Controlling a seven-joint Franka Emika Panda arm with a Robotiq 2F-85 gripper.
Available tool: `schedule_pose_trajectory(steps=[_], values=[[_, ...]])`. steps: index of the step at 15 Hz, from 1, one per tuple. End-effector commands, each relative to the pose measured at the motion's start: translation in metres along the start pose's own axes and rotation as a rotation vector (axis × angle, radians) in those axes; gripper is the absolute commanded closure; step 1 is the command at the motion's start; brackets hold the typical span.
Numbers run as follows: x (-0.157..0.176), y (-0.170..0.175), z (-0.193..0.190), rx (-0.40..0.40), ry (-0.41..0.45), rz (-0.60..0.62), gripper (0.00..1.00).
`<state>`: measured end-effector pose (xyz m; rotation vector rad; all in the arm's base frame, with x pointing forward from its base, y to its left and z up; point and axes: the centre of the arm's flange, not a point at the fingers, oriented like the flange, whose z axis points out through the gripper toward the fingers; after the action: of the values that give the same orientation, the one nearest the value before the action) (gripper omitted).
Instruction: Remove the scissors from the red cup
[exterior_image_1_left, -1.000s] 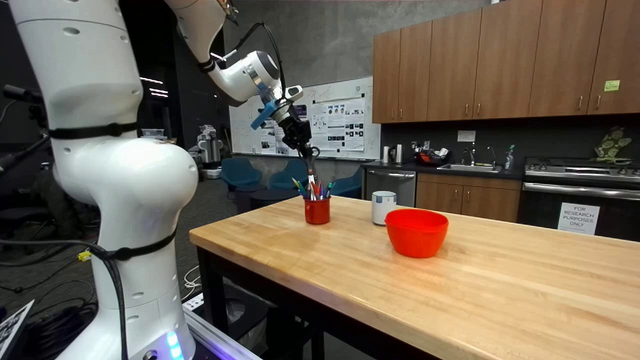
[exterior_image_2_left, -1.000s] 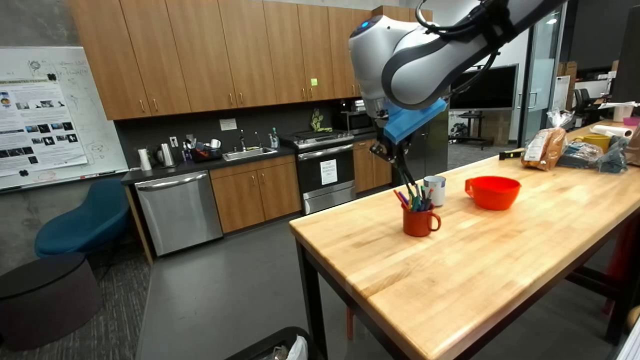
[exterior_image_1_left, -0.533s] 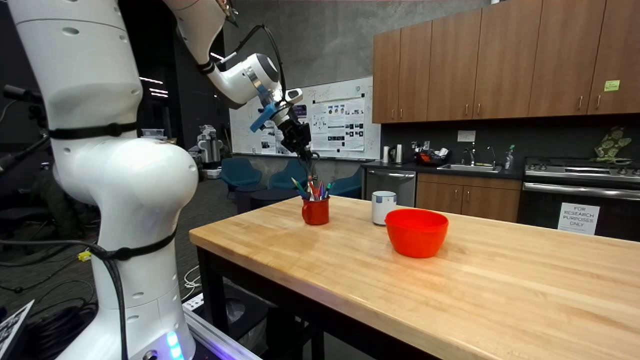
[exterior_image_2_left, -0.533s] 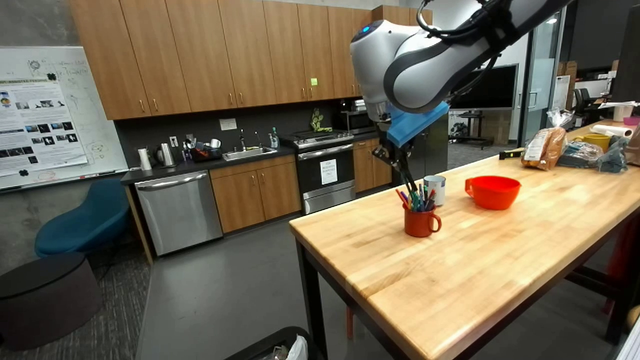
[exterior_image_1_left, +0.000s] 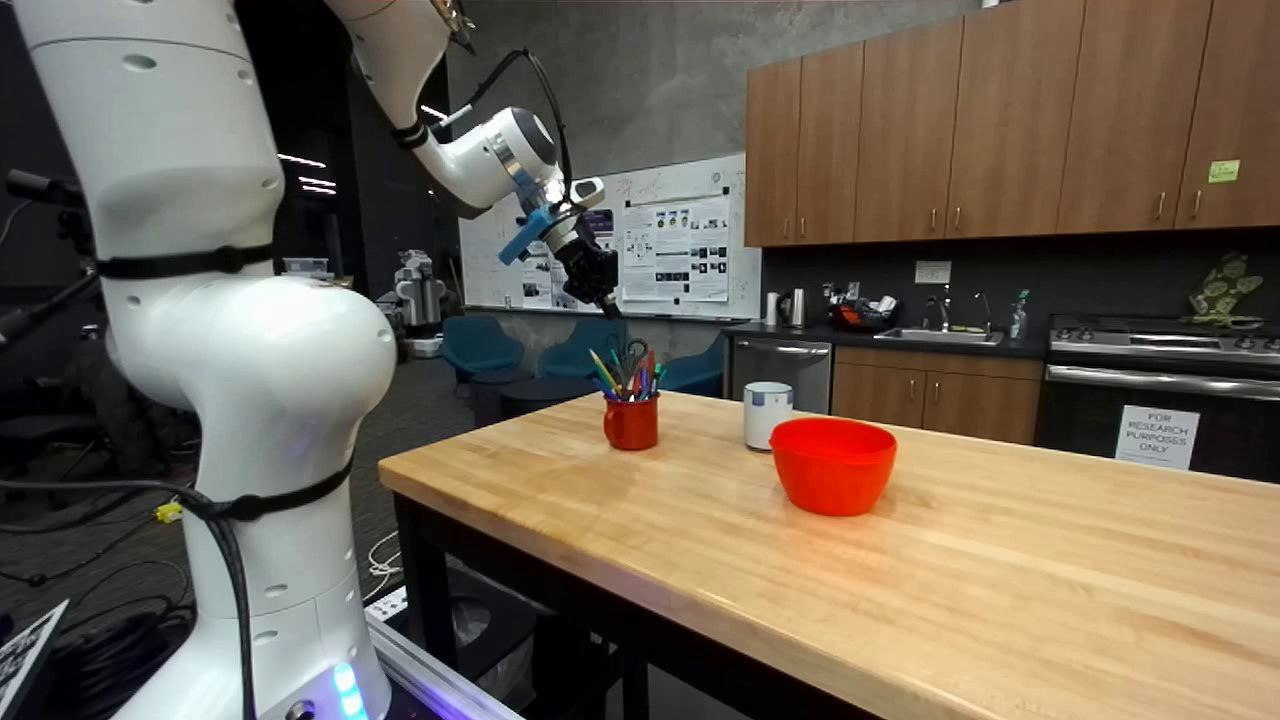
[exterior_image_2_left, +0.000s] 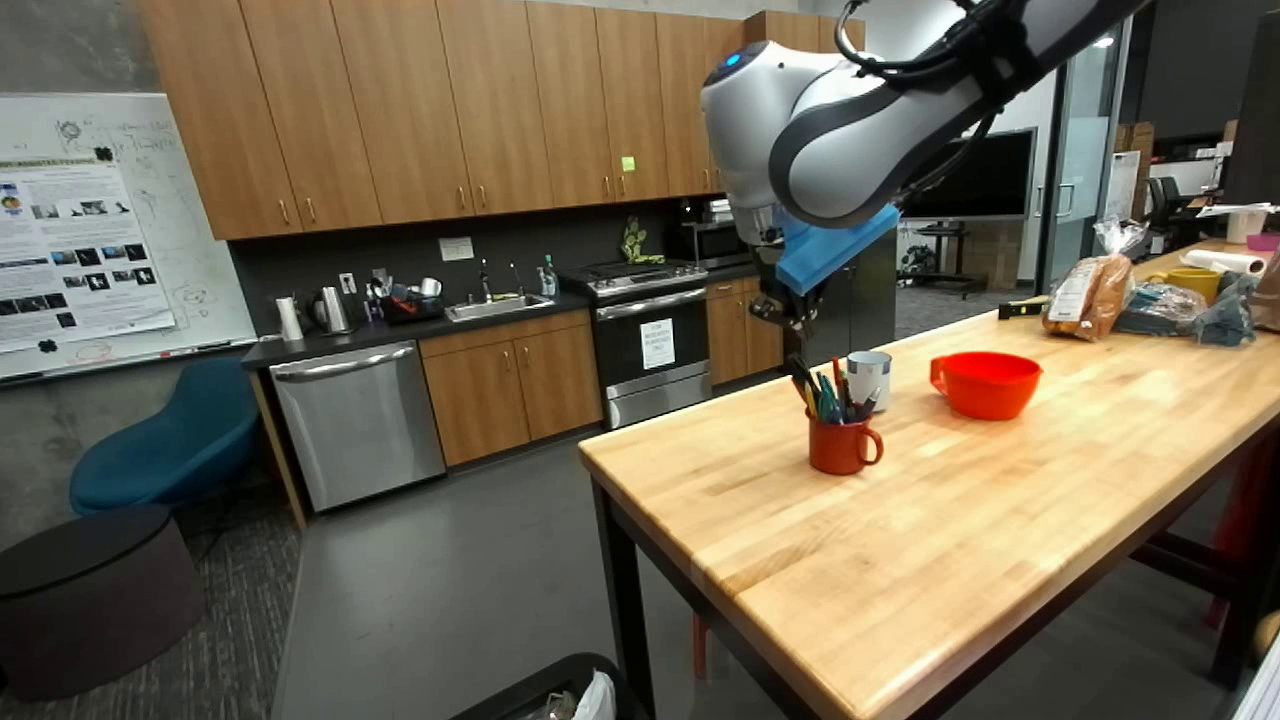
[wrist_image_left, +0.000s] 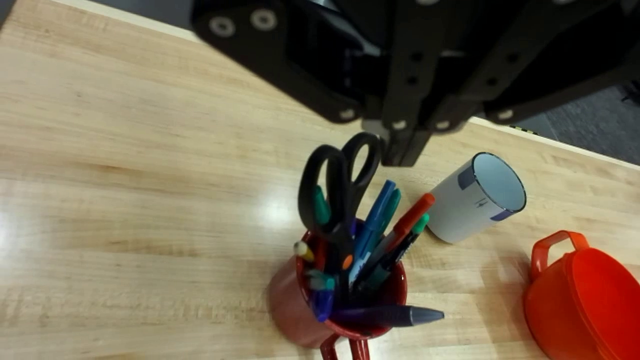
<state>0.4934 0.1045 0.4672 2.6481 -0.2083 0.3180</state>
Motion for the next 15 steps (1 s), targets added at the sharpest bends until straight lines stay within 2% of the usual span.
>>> schedule_pose_trajectory(steps=[1,5,11,13,15], values=[[-0.008,0.004,-0.002,0.016,-0.004,-0.014,0.73],[-0.009,-0.006,0.002,0.002,-0.005,-0.003,0.5],[-0.014,-0.026,0.002,0.0,-0.014,-0.017,0.07],[-0.015,-0.031,0.003,-0.002,-0.016,-0.01,0.0],[-0.015,-0.036,0.007,-0.012,-0.012,0.003,0.0]])
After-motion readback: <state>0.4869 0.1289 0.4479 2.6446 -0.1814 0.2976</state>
